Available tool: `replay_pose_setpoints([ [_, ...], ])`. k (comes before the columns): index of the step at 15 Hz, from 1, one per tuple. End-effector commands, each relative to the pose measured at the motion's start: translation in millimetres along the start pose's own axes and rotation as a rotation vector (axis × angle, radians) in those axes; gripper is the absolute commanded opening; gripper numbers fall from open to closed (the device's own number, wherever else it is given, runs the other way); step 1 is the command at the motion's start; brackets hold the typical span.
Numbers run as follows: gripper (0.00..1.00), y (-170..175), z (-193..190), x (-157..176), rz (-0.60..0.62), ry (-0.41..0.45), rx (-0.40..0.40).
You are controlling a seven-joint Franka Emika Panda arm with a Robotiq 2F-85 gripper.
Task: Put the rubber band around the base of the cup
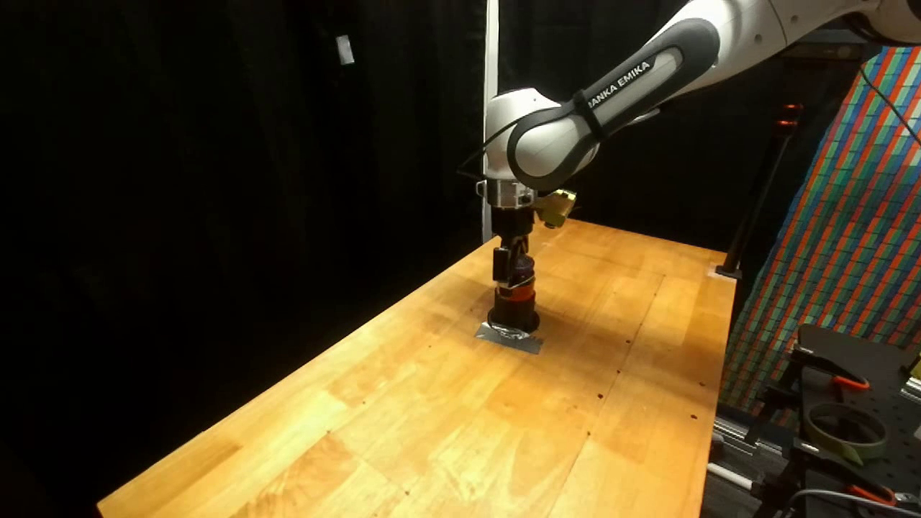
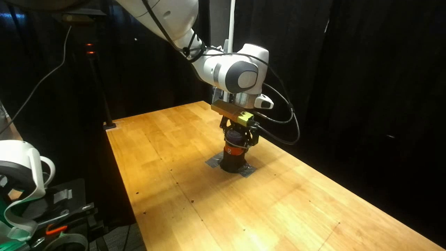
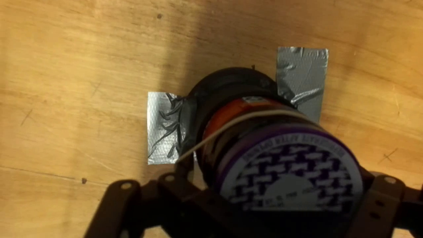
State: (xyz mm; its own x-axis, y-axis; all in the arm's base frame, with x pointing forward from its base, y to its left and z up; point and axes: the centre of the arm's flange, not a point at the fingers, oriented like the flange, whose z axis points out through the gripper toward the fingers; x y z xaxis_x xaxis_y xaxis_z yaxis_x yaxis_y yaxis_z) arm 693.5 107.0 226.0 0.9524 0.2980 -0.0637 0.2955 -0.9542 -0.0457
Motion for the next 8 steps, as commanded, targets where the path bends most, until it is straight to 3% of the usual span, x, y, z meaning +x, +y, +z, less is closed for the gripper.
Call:
replay_pose_setpoints([
  [1,1.0,-3,15,9,0.044,0.022,-0.052],
  [8,1.0,9,7,-29,0.041,-0.125,-0.008],
])
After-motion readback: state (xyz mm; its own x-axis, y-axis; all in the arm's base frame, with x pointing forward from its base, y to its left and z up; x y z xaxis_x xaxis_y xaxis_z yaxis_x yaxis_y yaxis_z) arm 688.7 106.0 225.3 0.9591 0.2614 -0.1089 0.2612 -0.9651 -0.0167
